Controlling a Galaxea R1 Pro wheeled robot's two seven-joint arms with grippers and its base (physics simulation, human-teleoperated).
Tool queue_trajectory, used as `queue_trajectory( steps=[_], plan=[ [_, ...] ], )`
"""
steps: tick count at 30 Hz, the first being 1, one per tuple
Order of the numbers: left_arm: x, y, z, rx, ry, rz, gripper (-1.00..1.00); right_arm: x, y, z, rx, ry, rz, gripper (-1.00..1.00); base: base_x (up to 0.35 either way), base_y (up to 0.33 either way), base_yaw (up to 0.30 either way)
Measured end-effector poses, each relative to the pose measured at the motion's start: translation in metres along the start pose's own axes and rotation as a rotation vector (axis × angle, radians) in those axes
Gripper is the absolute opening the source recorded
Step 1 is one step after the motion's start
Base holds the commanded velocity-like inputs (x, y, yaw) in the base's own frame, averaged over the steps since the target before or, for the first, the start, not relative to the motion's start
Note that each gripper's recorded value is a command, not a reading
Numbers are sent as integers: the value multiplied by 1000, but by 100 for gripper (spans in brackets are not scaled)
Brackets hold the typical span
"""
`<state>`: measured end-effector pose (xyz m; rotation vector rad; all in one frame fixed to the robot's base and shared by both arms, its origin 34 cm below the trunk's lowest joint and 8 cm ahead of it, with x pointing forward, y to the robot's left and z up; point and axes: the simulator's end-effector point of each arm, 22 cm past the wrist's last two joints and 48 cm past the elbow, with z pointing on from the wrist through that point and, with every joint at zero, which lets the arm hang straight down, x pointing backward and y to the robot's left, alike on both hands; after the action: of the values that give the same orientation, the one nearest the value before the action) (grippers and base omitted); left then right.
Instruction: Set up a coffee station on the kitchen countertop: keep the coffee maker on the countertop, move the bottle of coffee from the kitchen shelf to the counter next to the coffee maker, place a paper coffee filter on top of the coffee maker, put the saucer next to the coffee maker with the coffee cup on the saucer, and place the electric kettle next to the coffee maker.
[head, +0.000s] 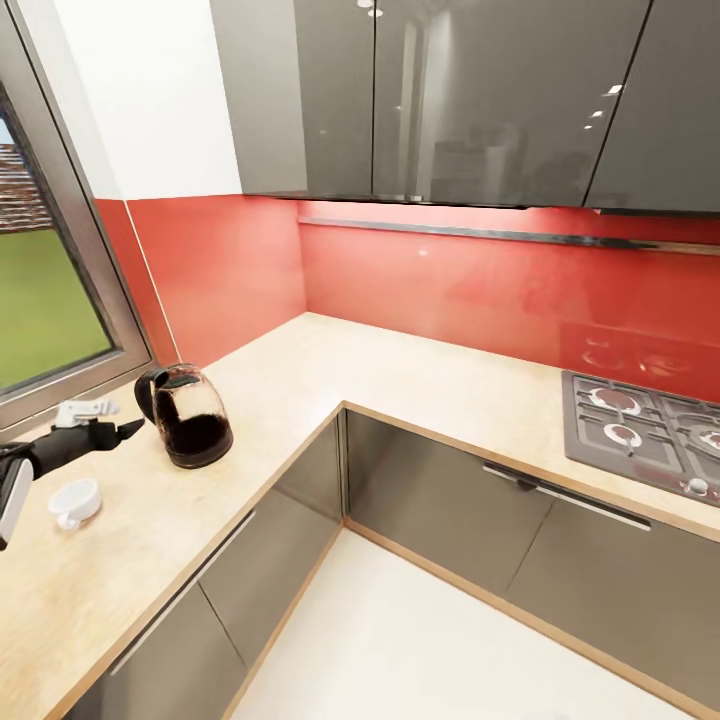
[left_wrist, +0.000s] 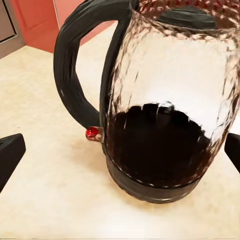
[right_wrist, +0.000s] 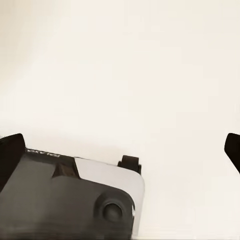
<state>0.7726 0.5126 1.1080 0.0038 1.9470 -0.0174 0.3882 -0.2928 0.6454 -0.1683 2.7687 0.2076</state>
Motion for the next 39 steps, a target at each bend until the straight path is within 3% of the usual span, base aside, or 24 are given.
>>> queue_trajectory(
  steps=[10, 17, 19, 24, 36, 39],
  plan=[
    [8, 4, 0, -6, 18, -5, 100, 78, 0, -15, -34, 132, 30, 100, 105, 27, 0],
    [6, 12, -2, -19, 10, -17, 100, 82, 5, -14, -31, 138, 28, 100, 136, 74, 0],
    [-1, 29, -9, -50, -22, -46, 100, 82, 6, -14, -32, 137, 26, 100, 5, 2, 0],
    [-15, 42, -15, -78, -83, -24, 100, 82, 6, -14, -31, 136, 25, 100, 37, 1, 0],
    [-15, 48, -18, -87, -84, -12, 100, 82, 6, -14, -30, 136, 25, 100, 87, 0, 0],
    [1, 52, -15, -101, -46, 8, 100, 82, 6, -14, -30, 136, 26, 100, 1, 0, 0]
  ],
)
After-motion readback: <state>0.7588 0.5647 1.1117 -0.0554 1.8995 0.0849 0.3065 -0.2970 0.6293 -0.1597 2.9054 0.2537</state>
